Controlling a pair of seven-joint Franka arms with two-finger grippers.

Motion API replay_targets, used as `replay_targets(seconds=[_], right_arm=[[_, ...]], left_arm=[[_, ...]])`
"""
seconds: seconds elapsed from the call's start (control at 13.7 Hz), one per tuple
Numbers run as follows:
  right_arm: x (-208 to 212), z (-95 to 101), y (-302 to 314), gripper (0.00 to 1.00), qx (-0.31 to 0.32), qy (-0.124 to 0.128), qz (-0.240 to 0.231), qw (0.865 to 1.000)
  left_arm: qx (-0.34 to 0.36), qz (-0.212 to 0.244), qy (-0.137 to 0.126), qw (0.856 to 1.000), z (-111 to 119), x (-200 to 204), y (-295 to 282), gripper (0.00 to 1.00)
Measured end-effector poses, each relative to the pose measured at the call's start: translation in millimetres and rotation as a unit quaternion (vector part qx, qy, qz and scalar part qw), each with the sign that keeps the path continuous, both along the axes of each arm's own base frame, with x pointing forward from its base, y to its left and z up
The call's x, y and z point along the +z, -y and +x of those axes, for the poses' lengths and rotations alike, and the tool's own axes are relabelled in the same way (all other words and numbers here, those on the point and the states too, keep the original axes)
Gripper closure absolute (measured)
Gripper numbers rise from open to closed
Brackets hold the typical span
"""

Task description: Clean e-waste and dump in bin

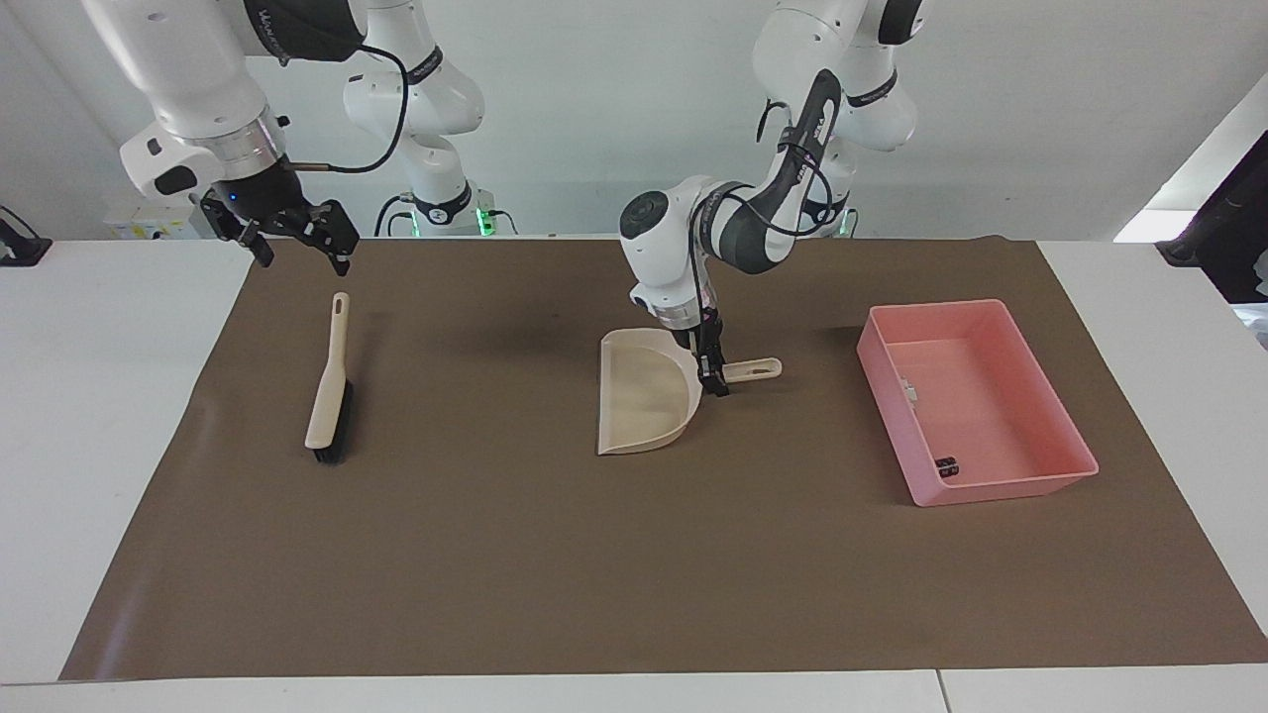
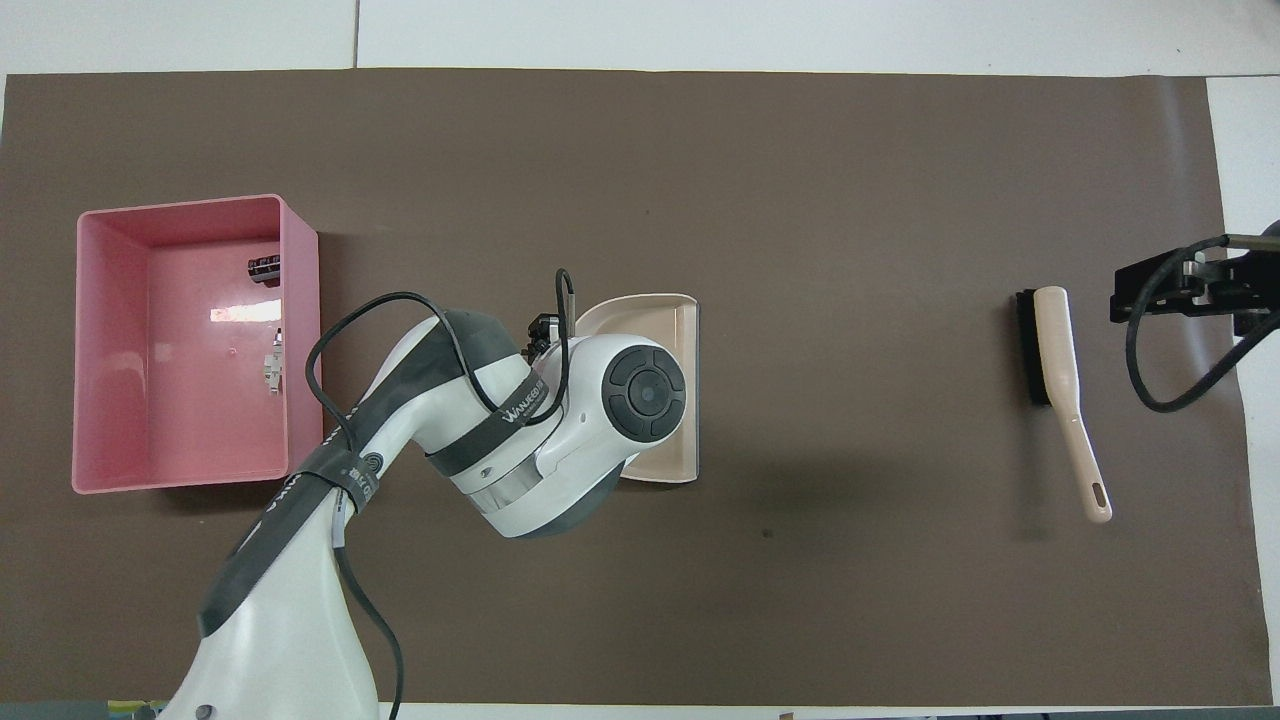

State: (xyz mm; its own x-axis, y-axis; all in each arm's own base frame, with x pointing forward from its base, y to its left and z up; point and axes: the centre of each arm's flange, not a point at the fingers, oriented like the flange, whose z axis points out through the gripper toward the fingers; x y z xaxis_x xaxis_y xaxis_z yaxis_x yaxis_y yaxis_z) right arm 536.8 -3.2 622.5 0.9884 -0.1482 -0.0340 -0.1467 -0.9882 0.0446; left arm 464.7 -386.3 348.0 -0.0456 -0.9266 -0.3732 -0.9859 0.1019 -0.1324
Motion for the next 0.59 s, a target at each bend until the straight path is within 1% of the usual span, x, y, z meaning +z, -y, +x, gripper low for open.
replay_targets(seconds=[0.07,0.15,0.22,0.29,0.37,0.44,0.51,0.59], right_arm=[[-0.2,0.0,0.1,0.0,0.0,0.0,0.0,1.0],[-0.5,0.0,0.1,0.0,0.0,-0.001,0.0,1.0],[-1.0,0.0,0.1,0.0,0.0,-0.001,0.0,1.0],[-1.3,0.0,0.1,0.0,0.0,-0.001,0.0,1.0],[-1.3,0.0,0.1,0.0,0.0,-0.001,0.0,1.0],[-1.3,0.0,0.1,0.0,0.0,-0.001,0.0,1.0],[-1.3,0.0,0.1,0.0,0.0,-0.001,0.0,1.0],[-1.3,0.0,0.1,0.0,0.0,-0.001,0.0,1.0]], left_arm=[[0.016,0.002,0.004,1.0,1.8,12.9,-8.2,0.21],[0.049,0.005,0.011,0.999,2.5,28.4,-20.6,0.2],[0.092,0.006,0.022,0.996,2.0,41.6,-32.8,0.12],[0.153,0.005,0.041,0.987,1.2,52.4,-46.3,0.02],[0.229,0.007,0.063,0.971,0.6,59.6,-61.6,0.0],[0.301,0.011,0.084,0.95,1.7,62.9,-76.1,0.0],[0.376,0.009,0.101,0.921,3.9,64.4,-89.4,0.0],[0.45,0.002,0.107,0.886,8.4,64.6,-103.3,0.0]])
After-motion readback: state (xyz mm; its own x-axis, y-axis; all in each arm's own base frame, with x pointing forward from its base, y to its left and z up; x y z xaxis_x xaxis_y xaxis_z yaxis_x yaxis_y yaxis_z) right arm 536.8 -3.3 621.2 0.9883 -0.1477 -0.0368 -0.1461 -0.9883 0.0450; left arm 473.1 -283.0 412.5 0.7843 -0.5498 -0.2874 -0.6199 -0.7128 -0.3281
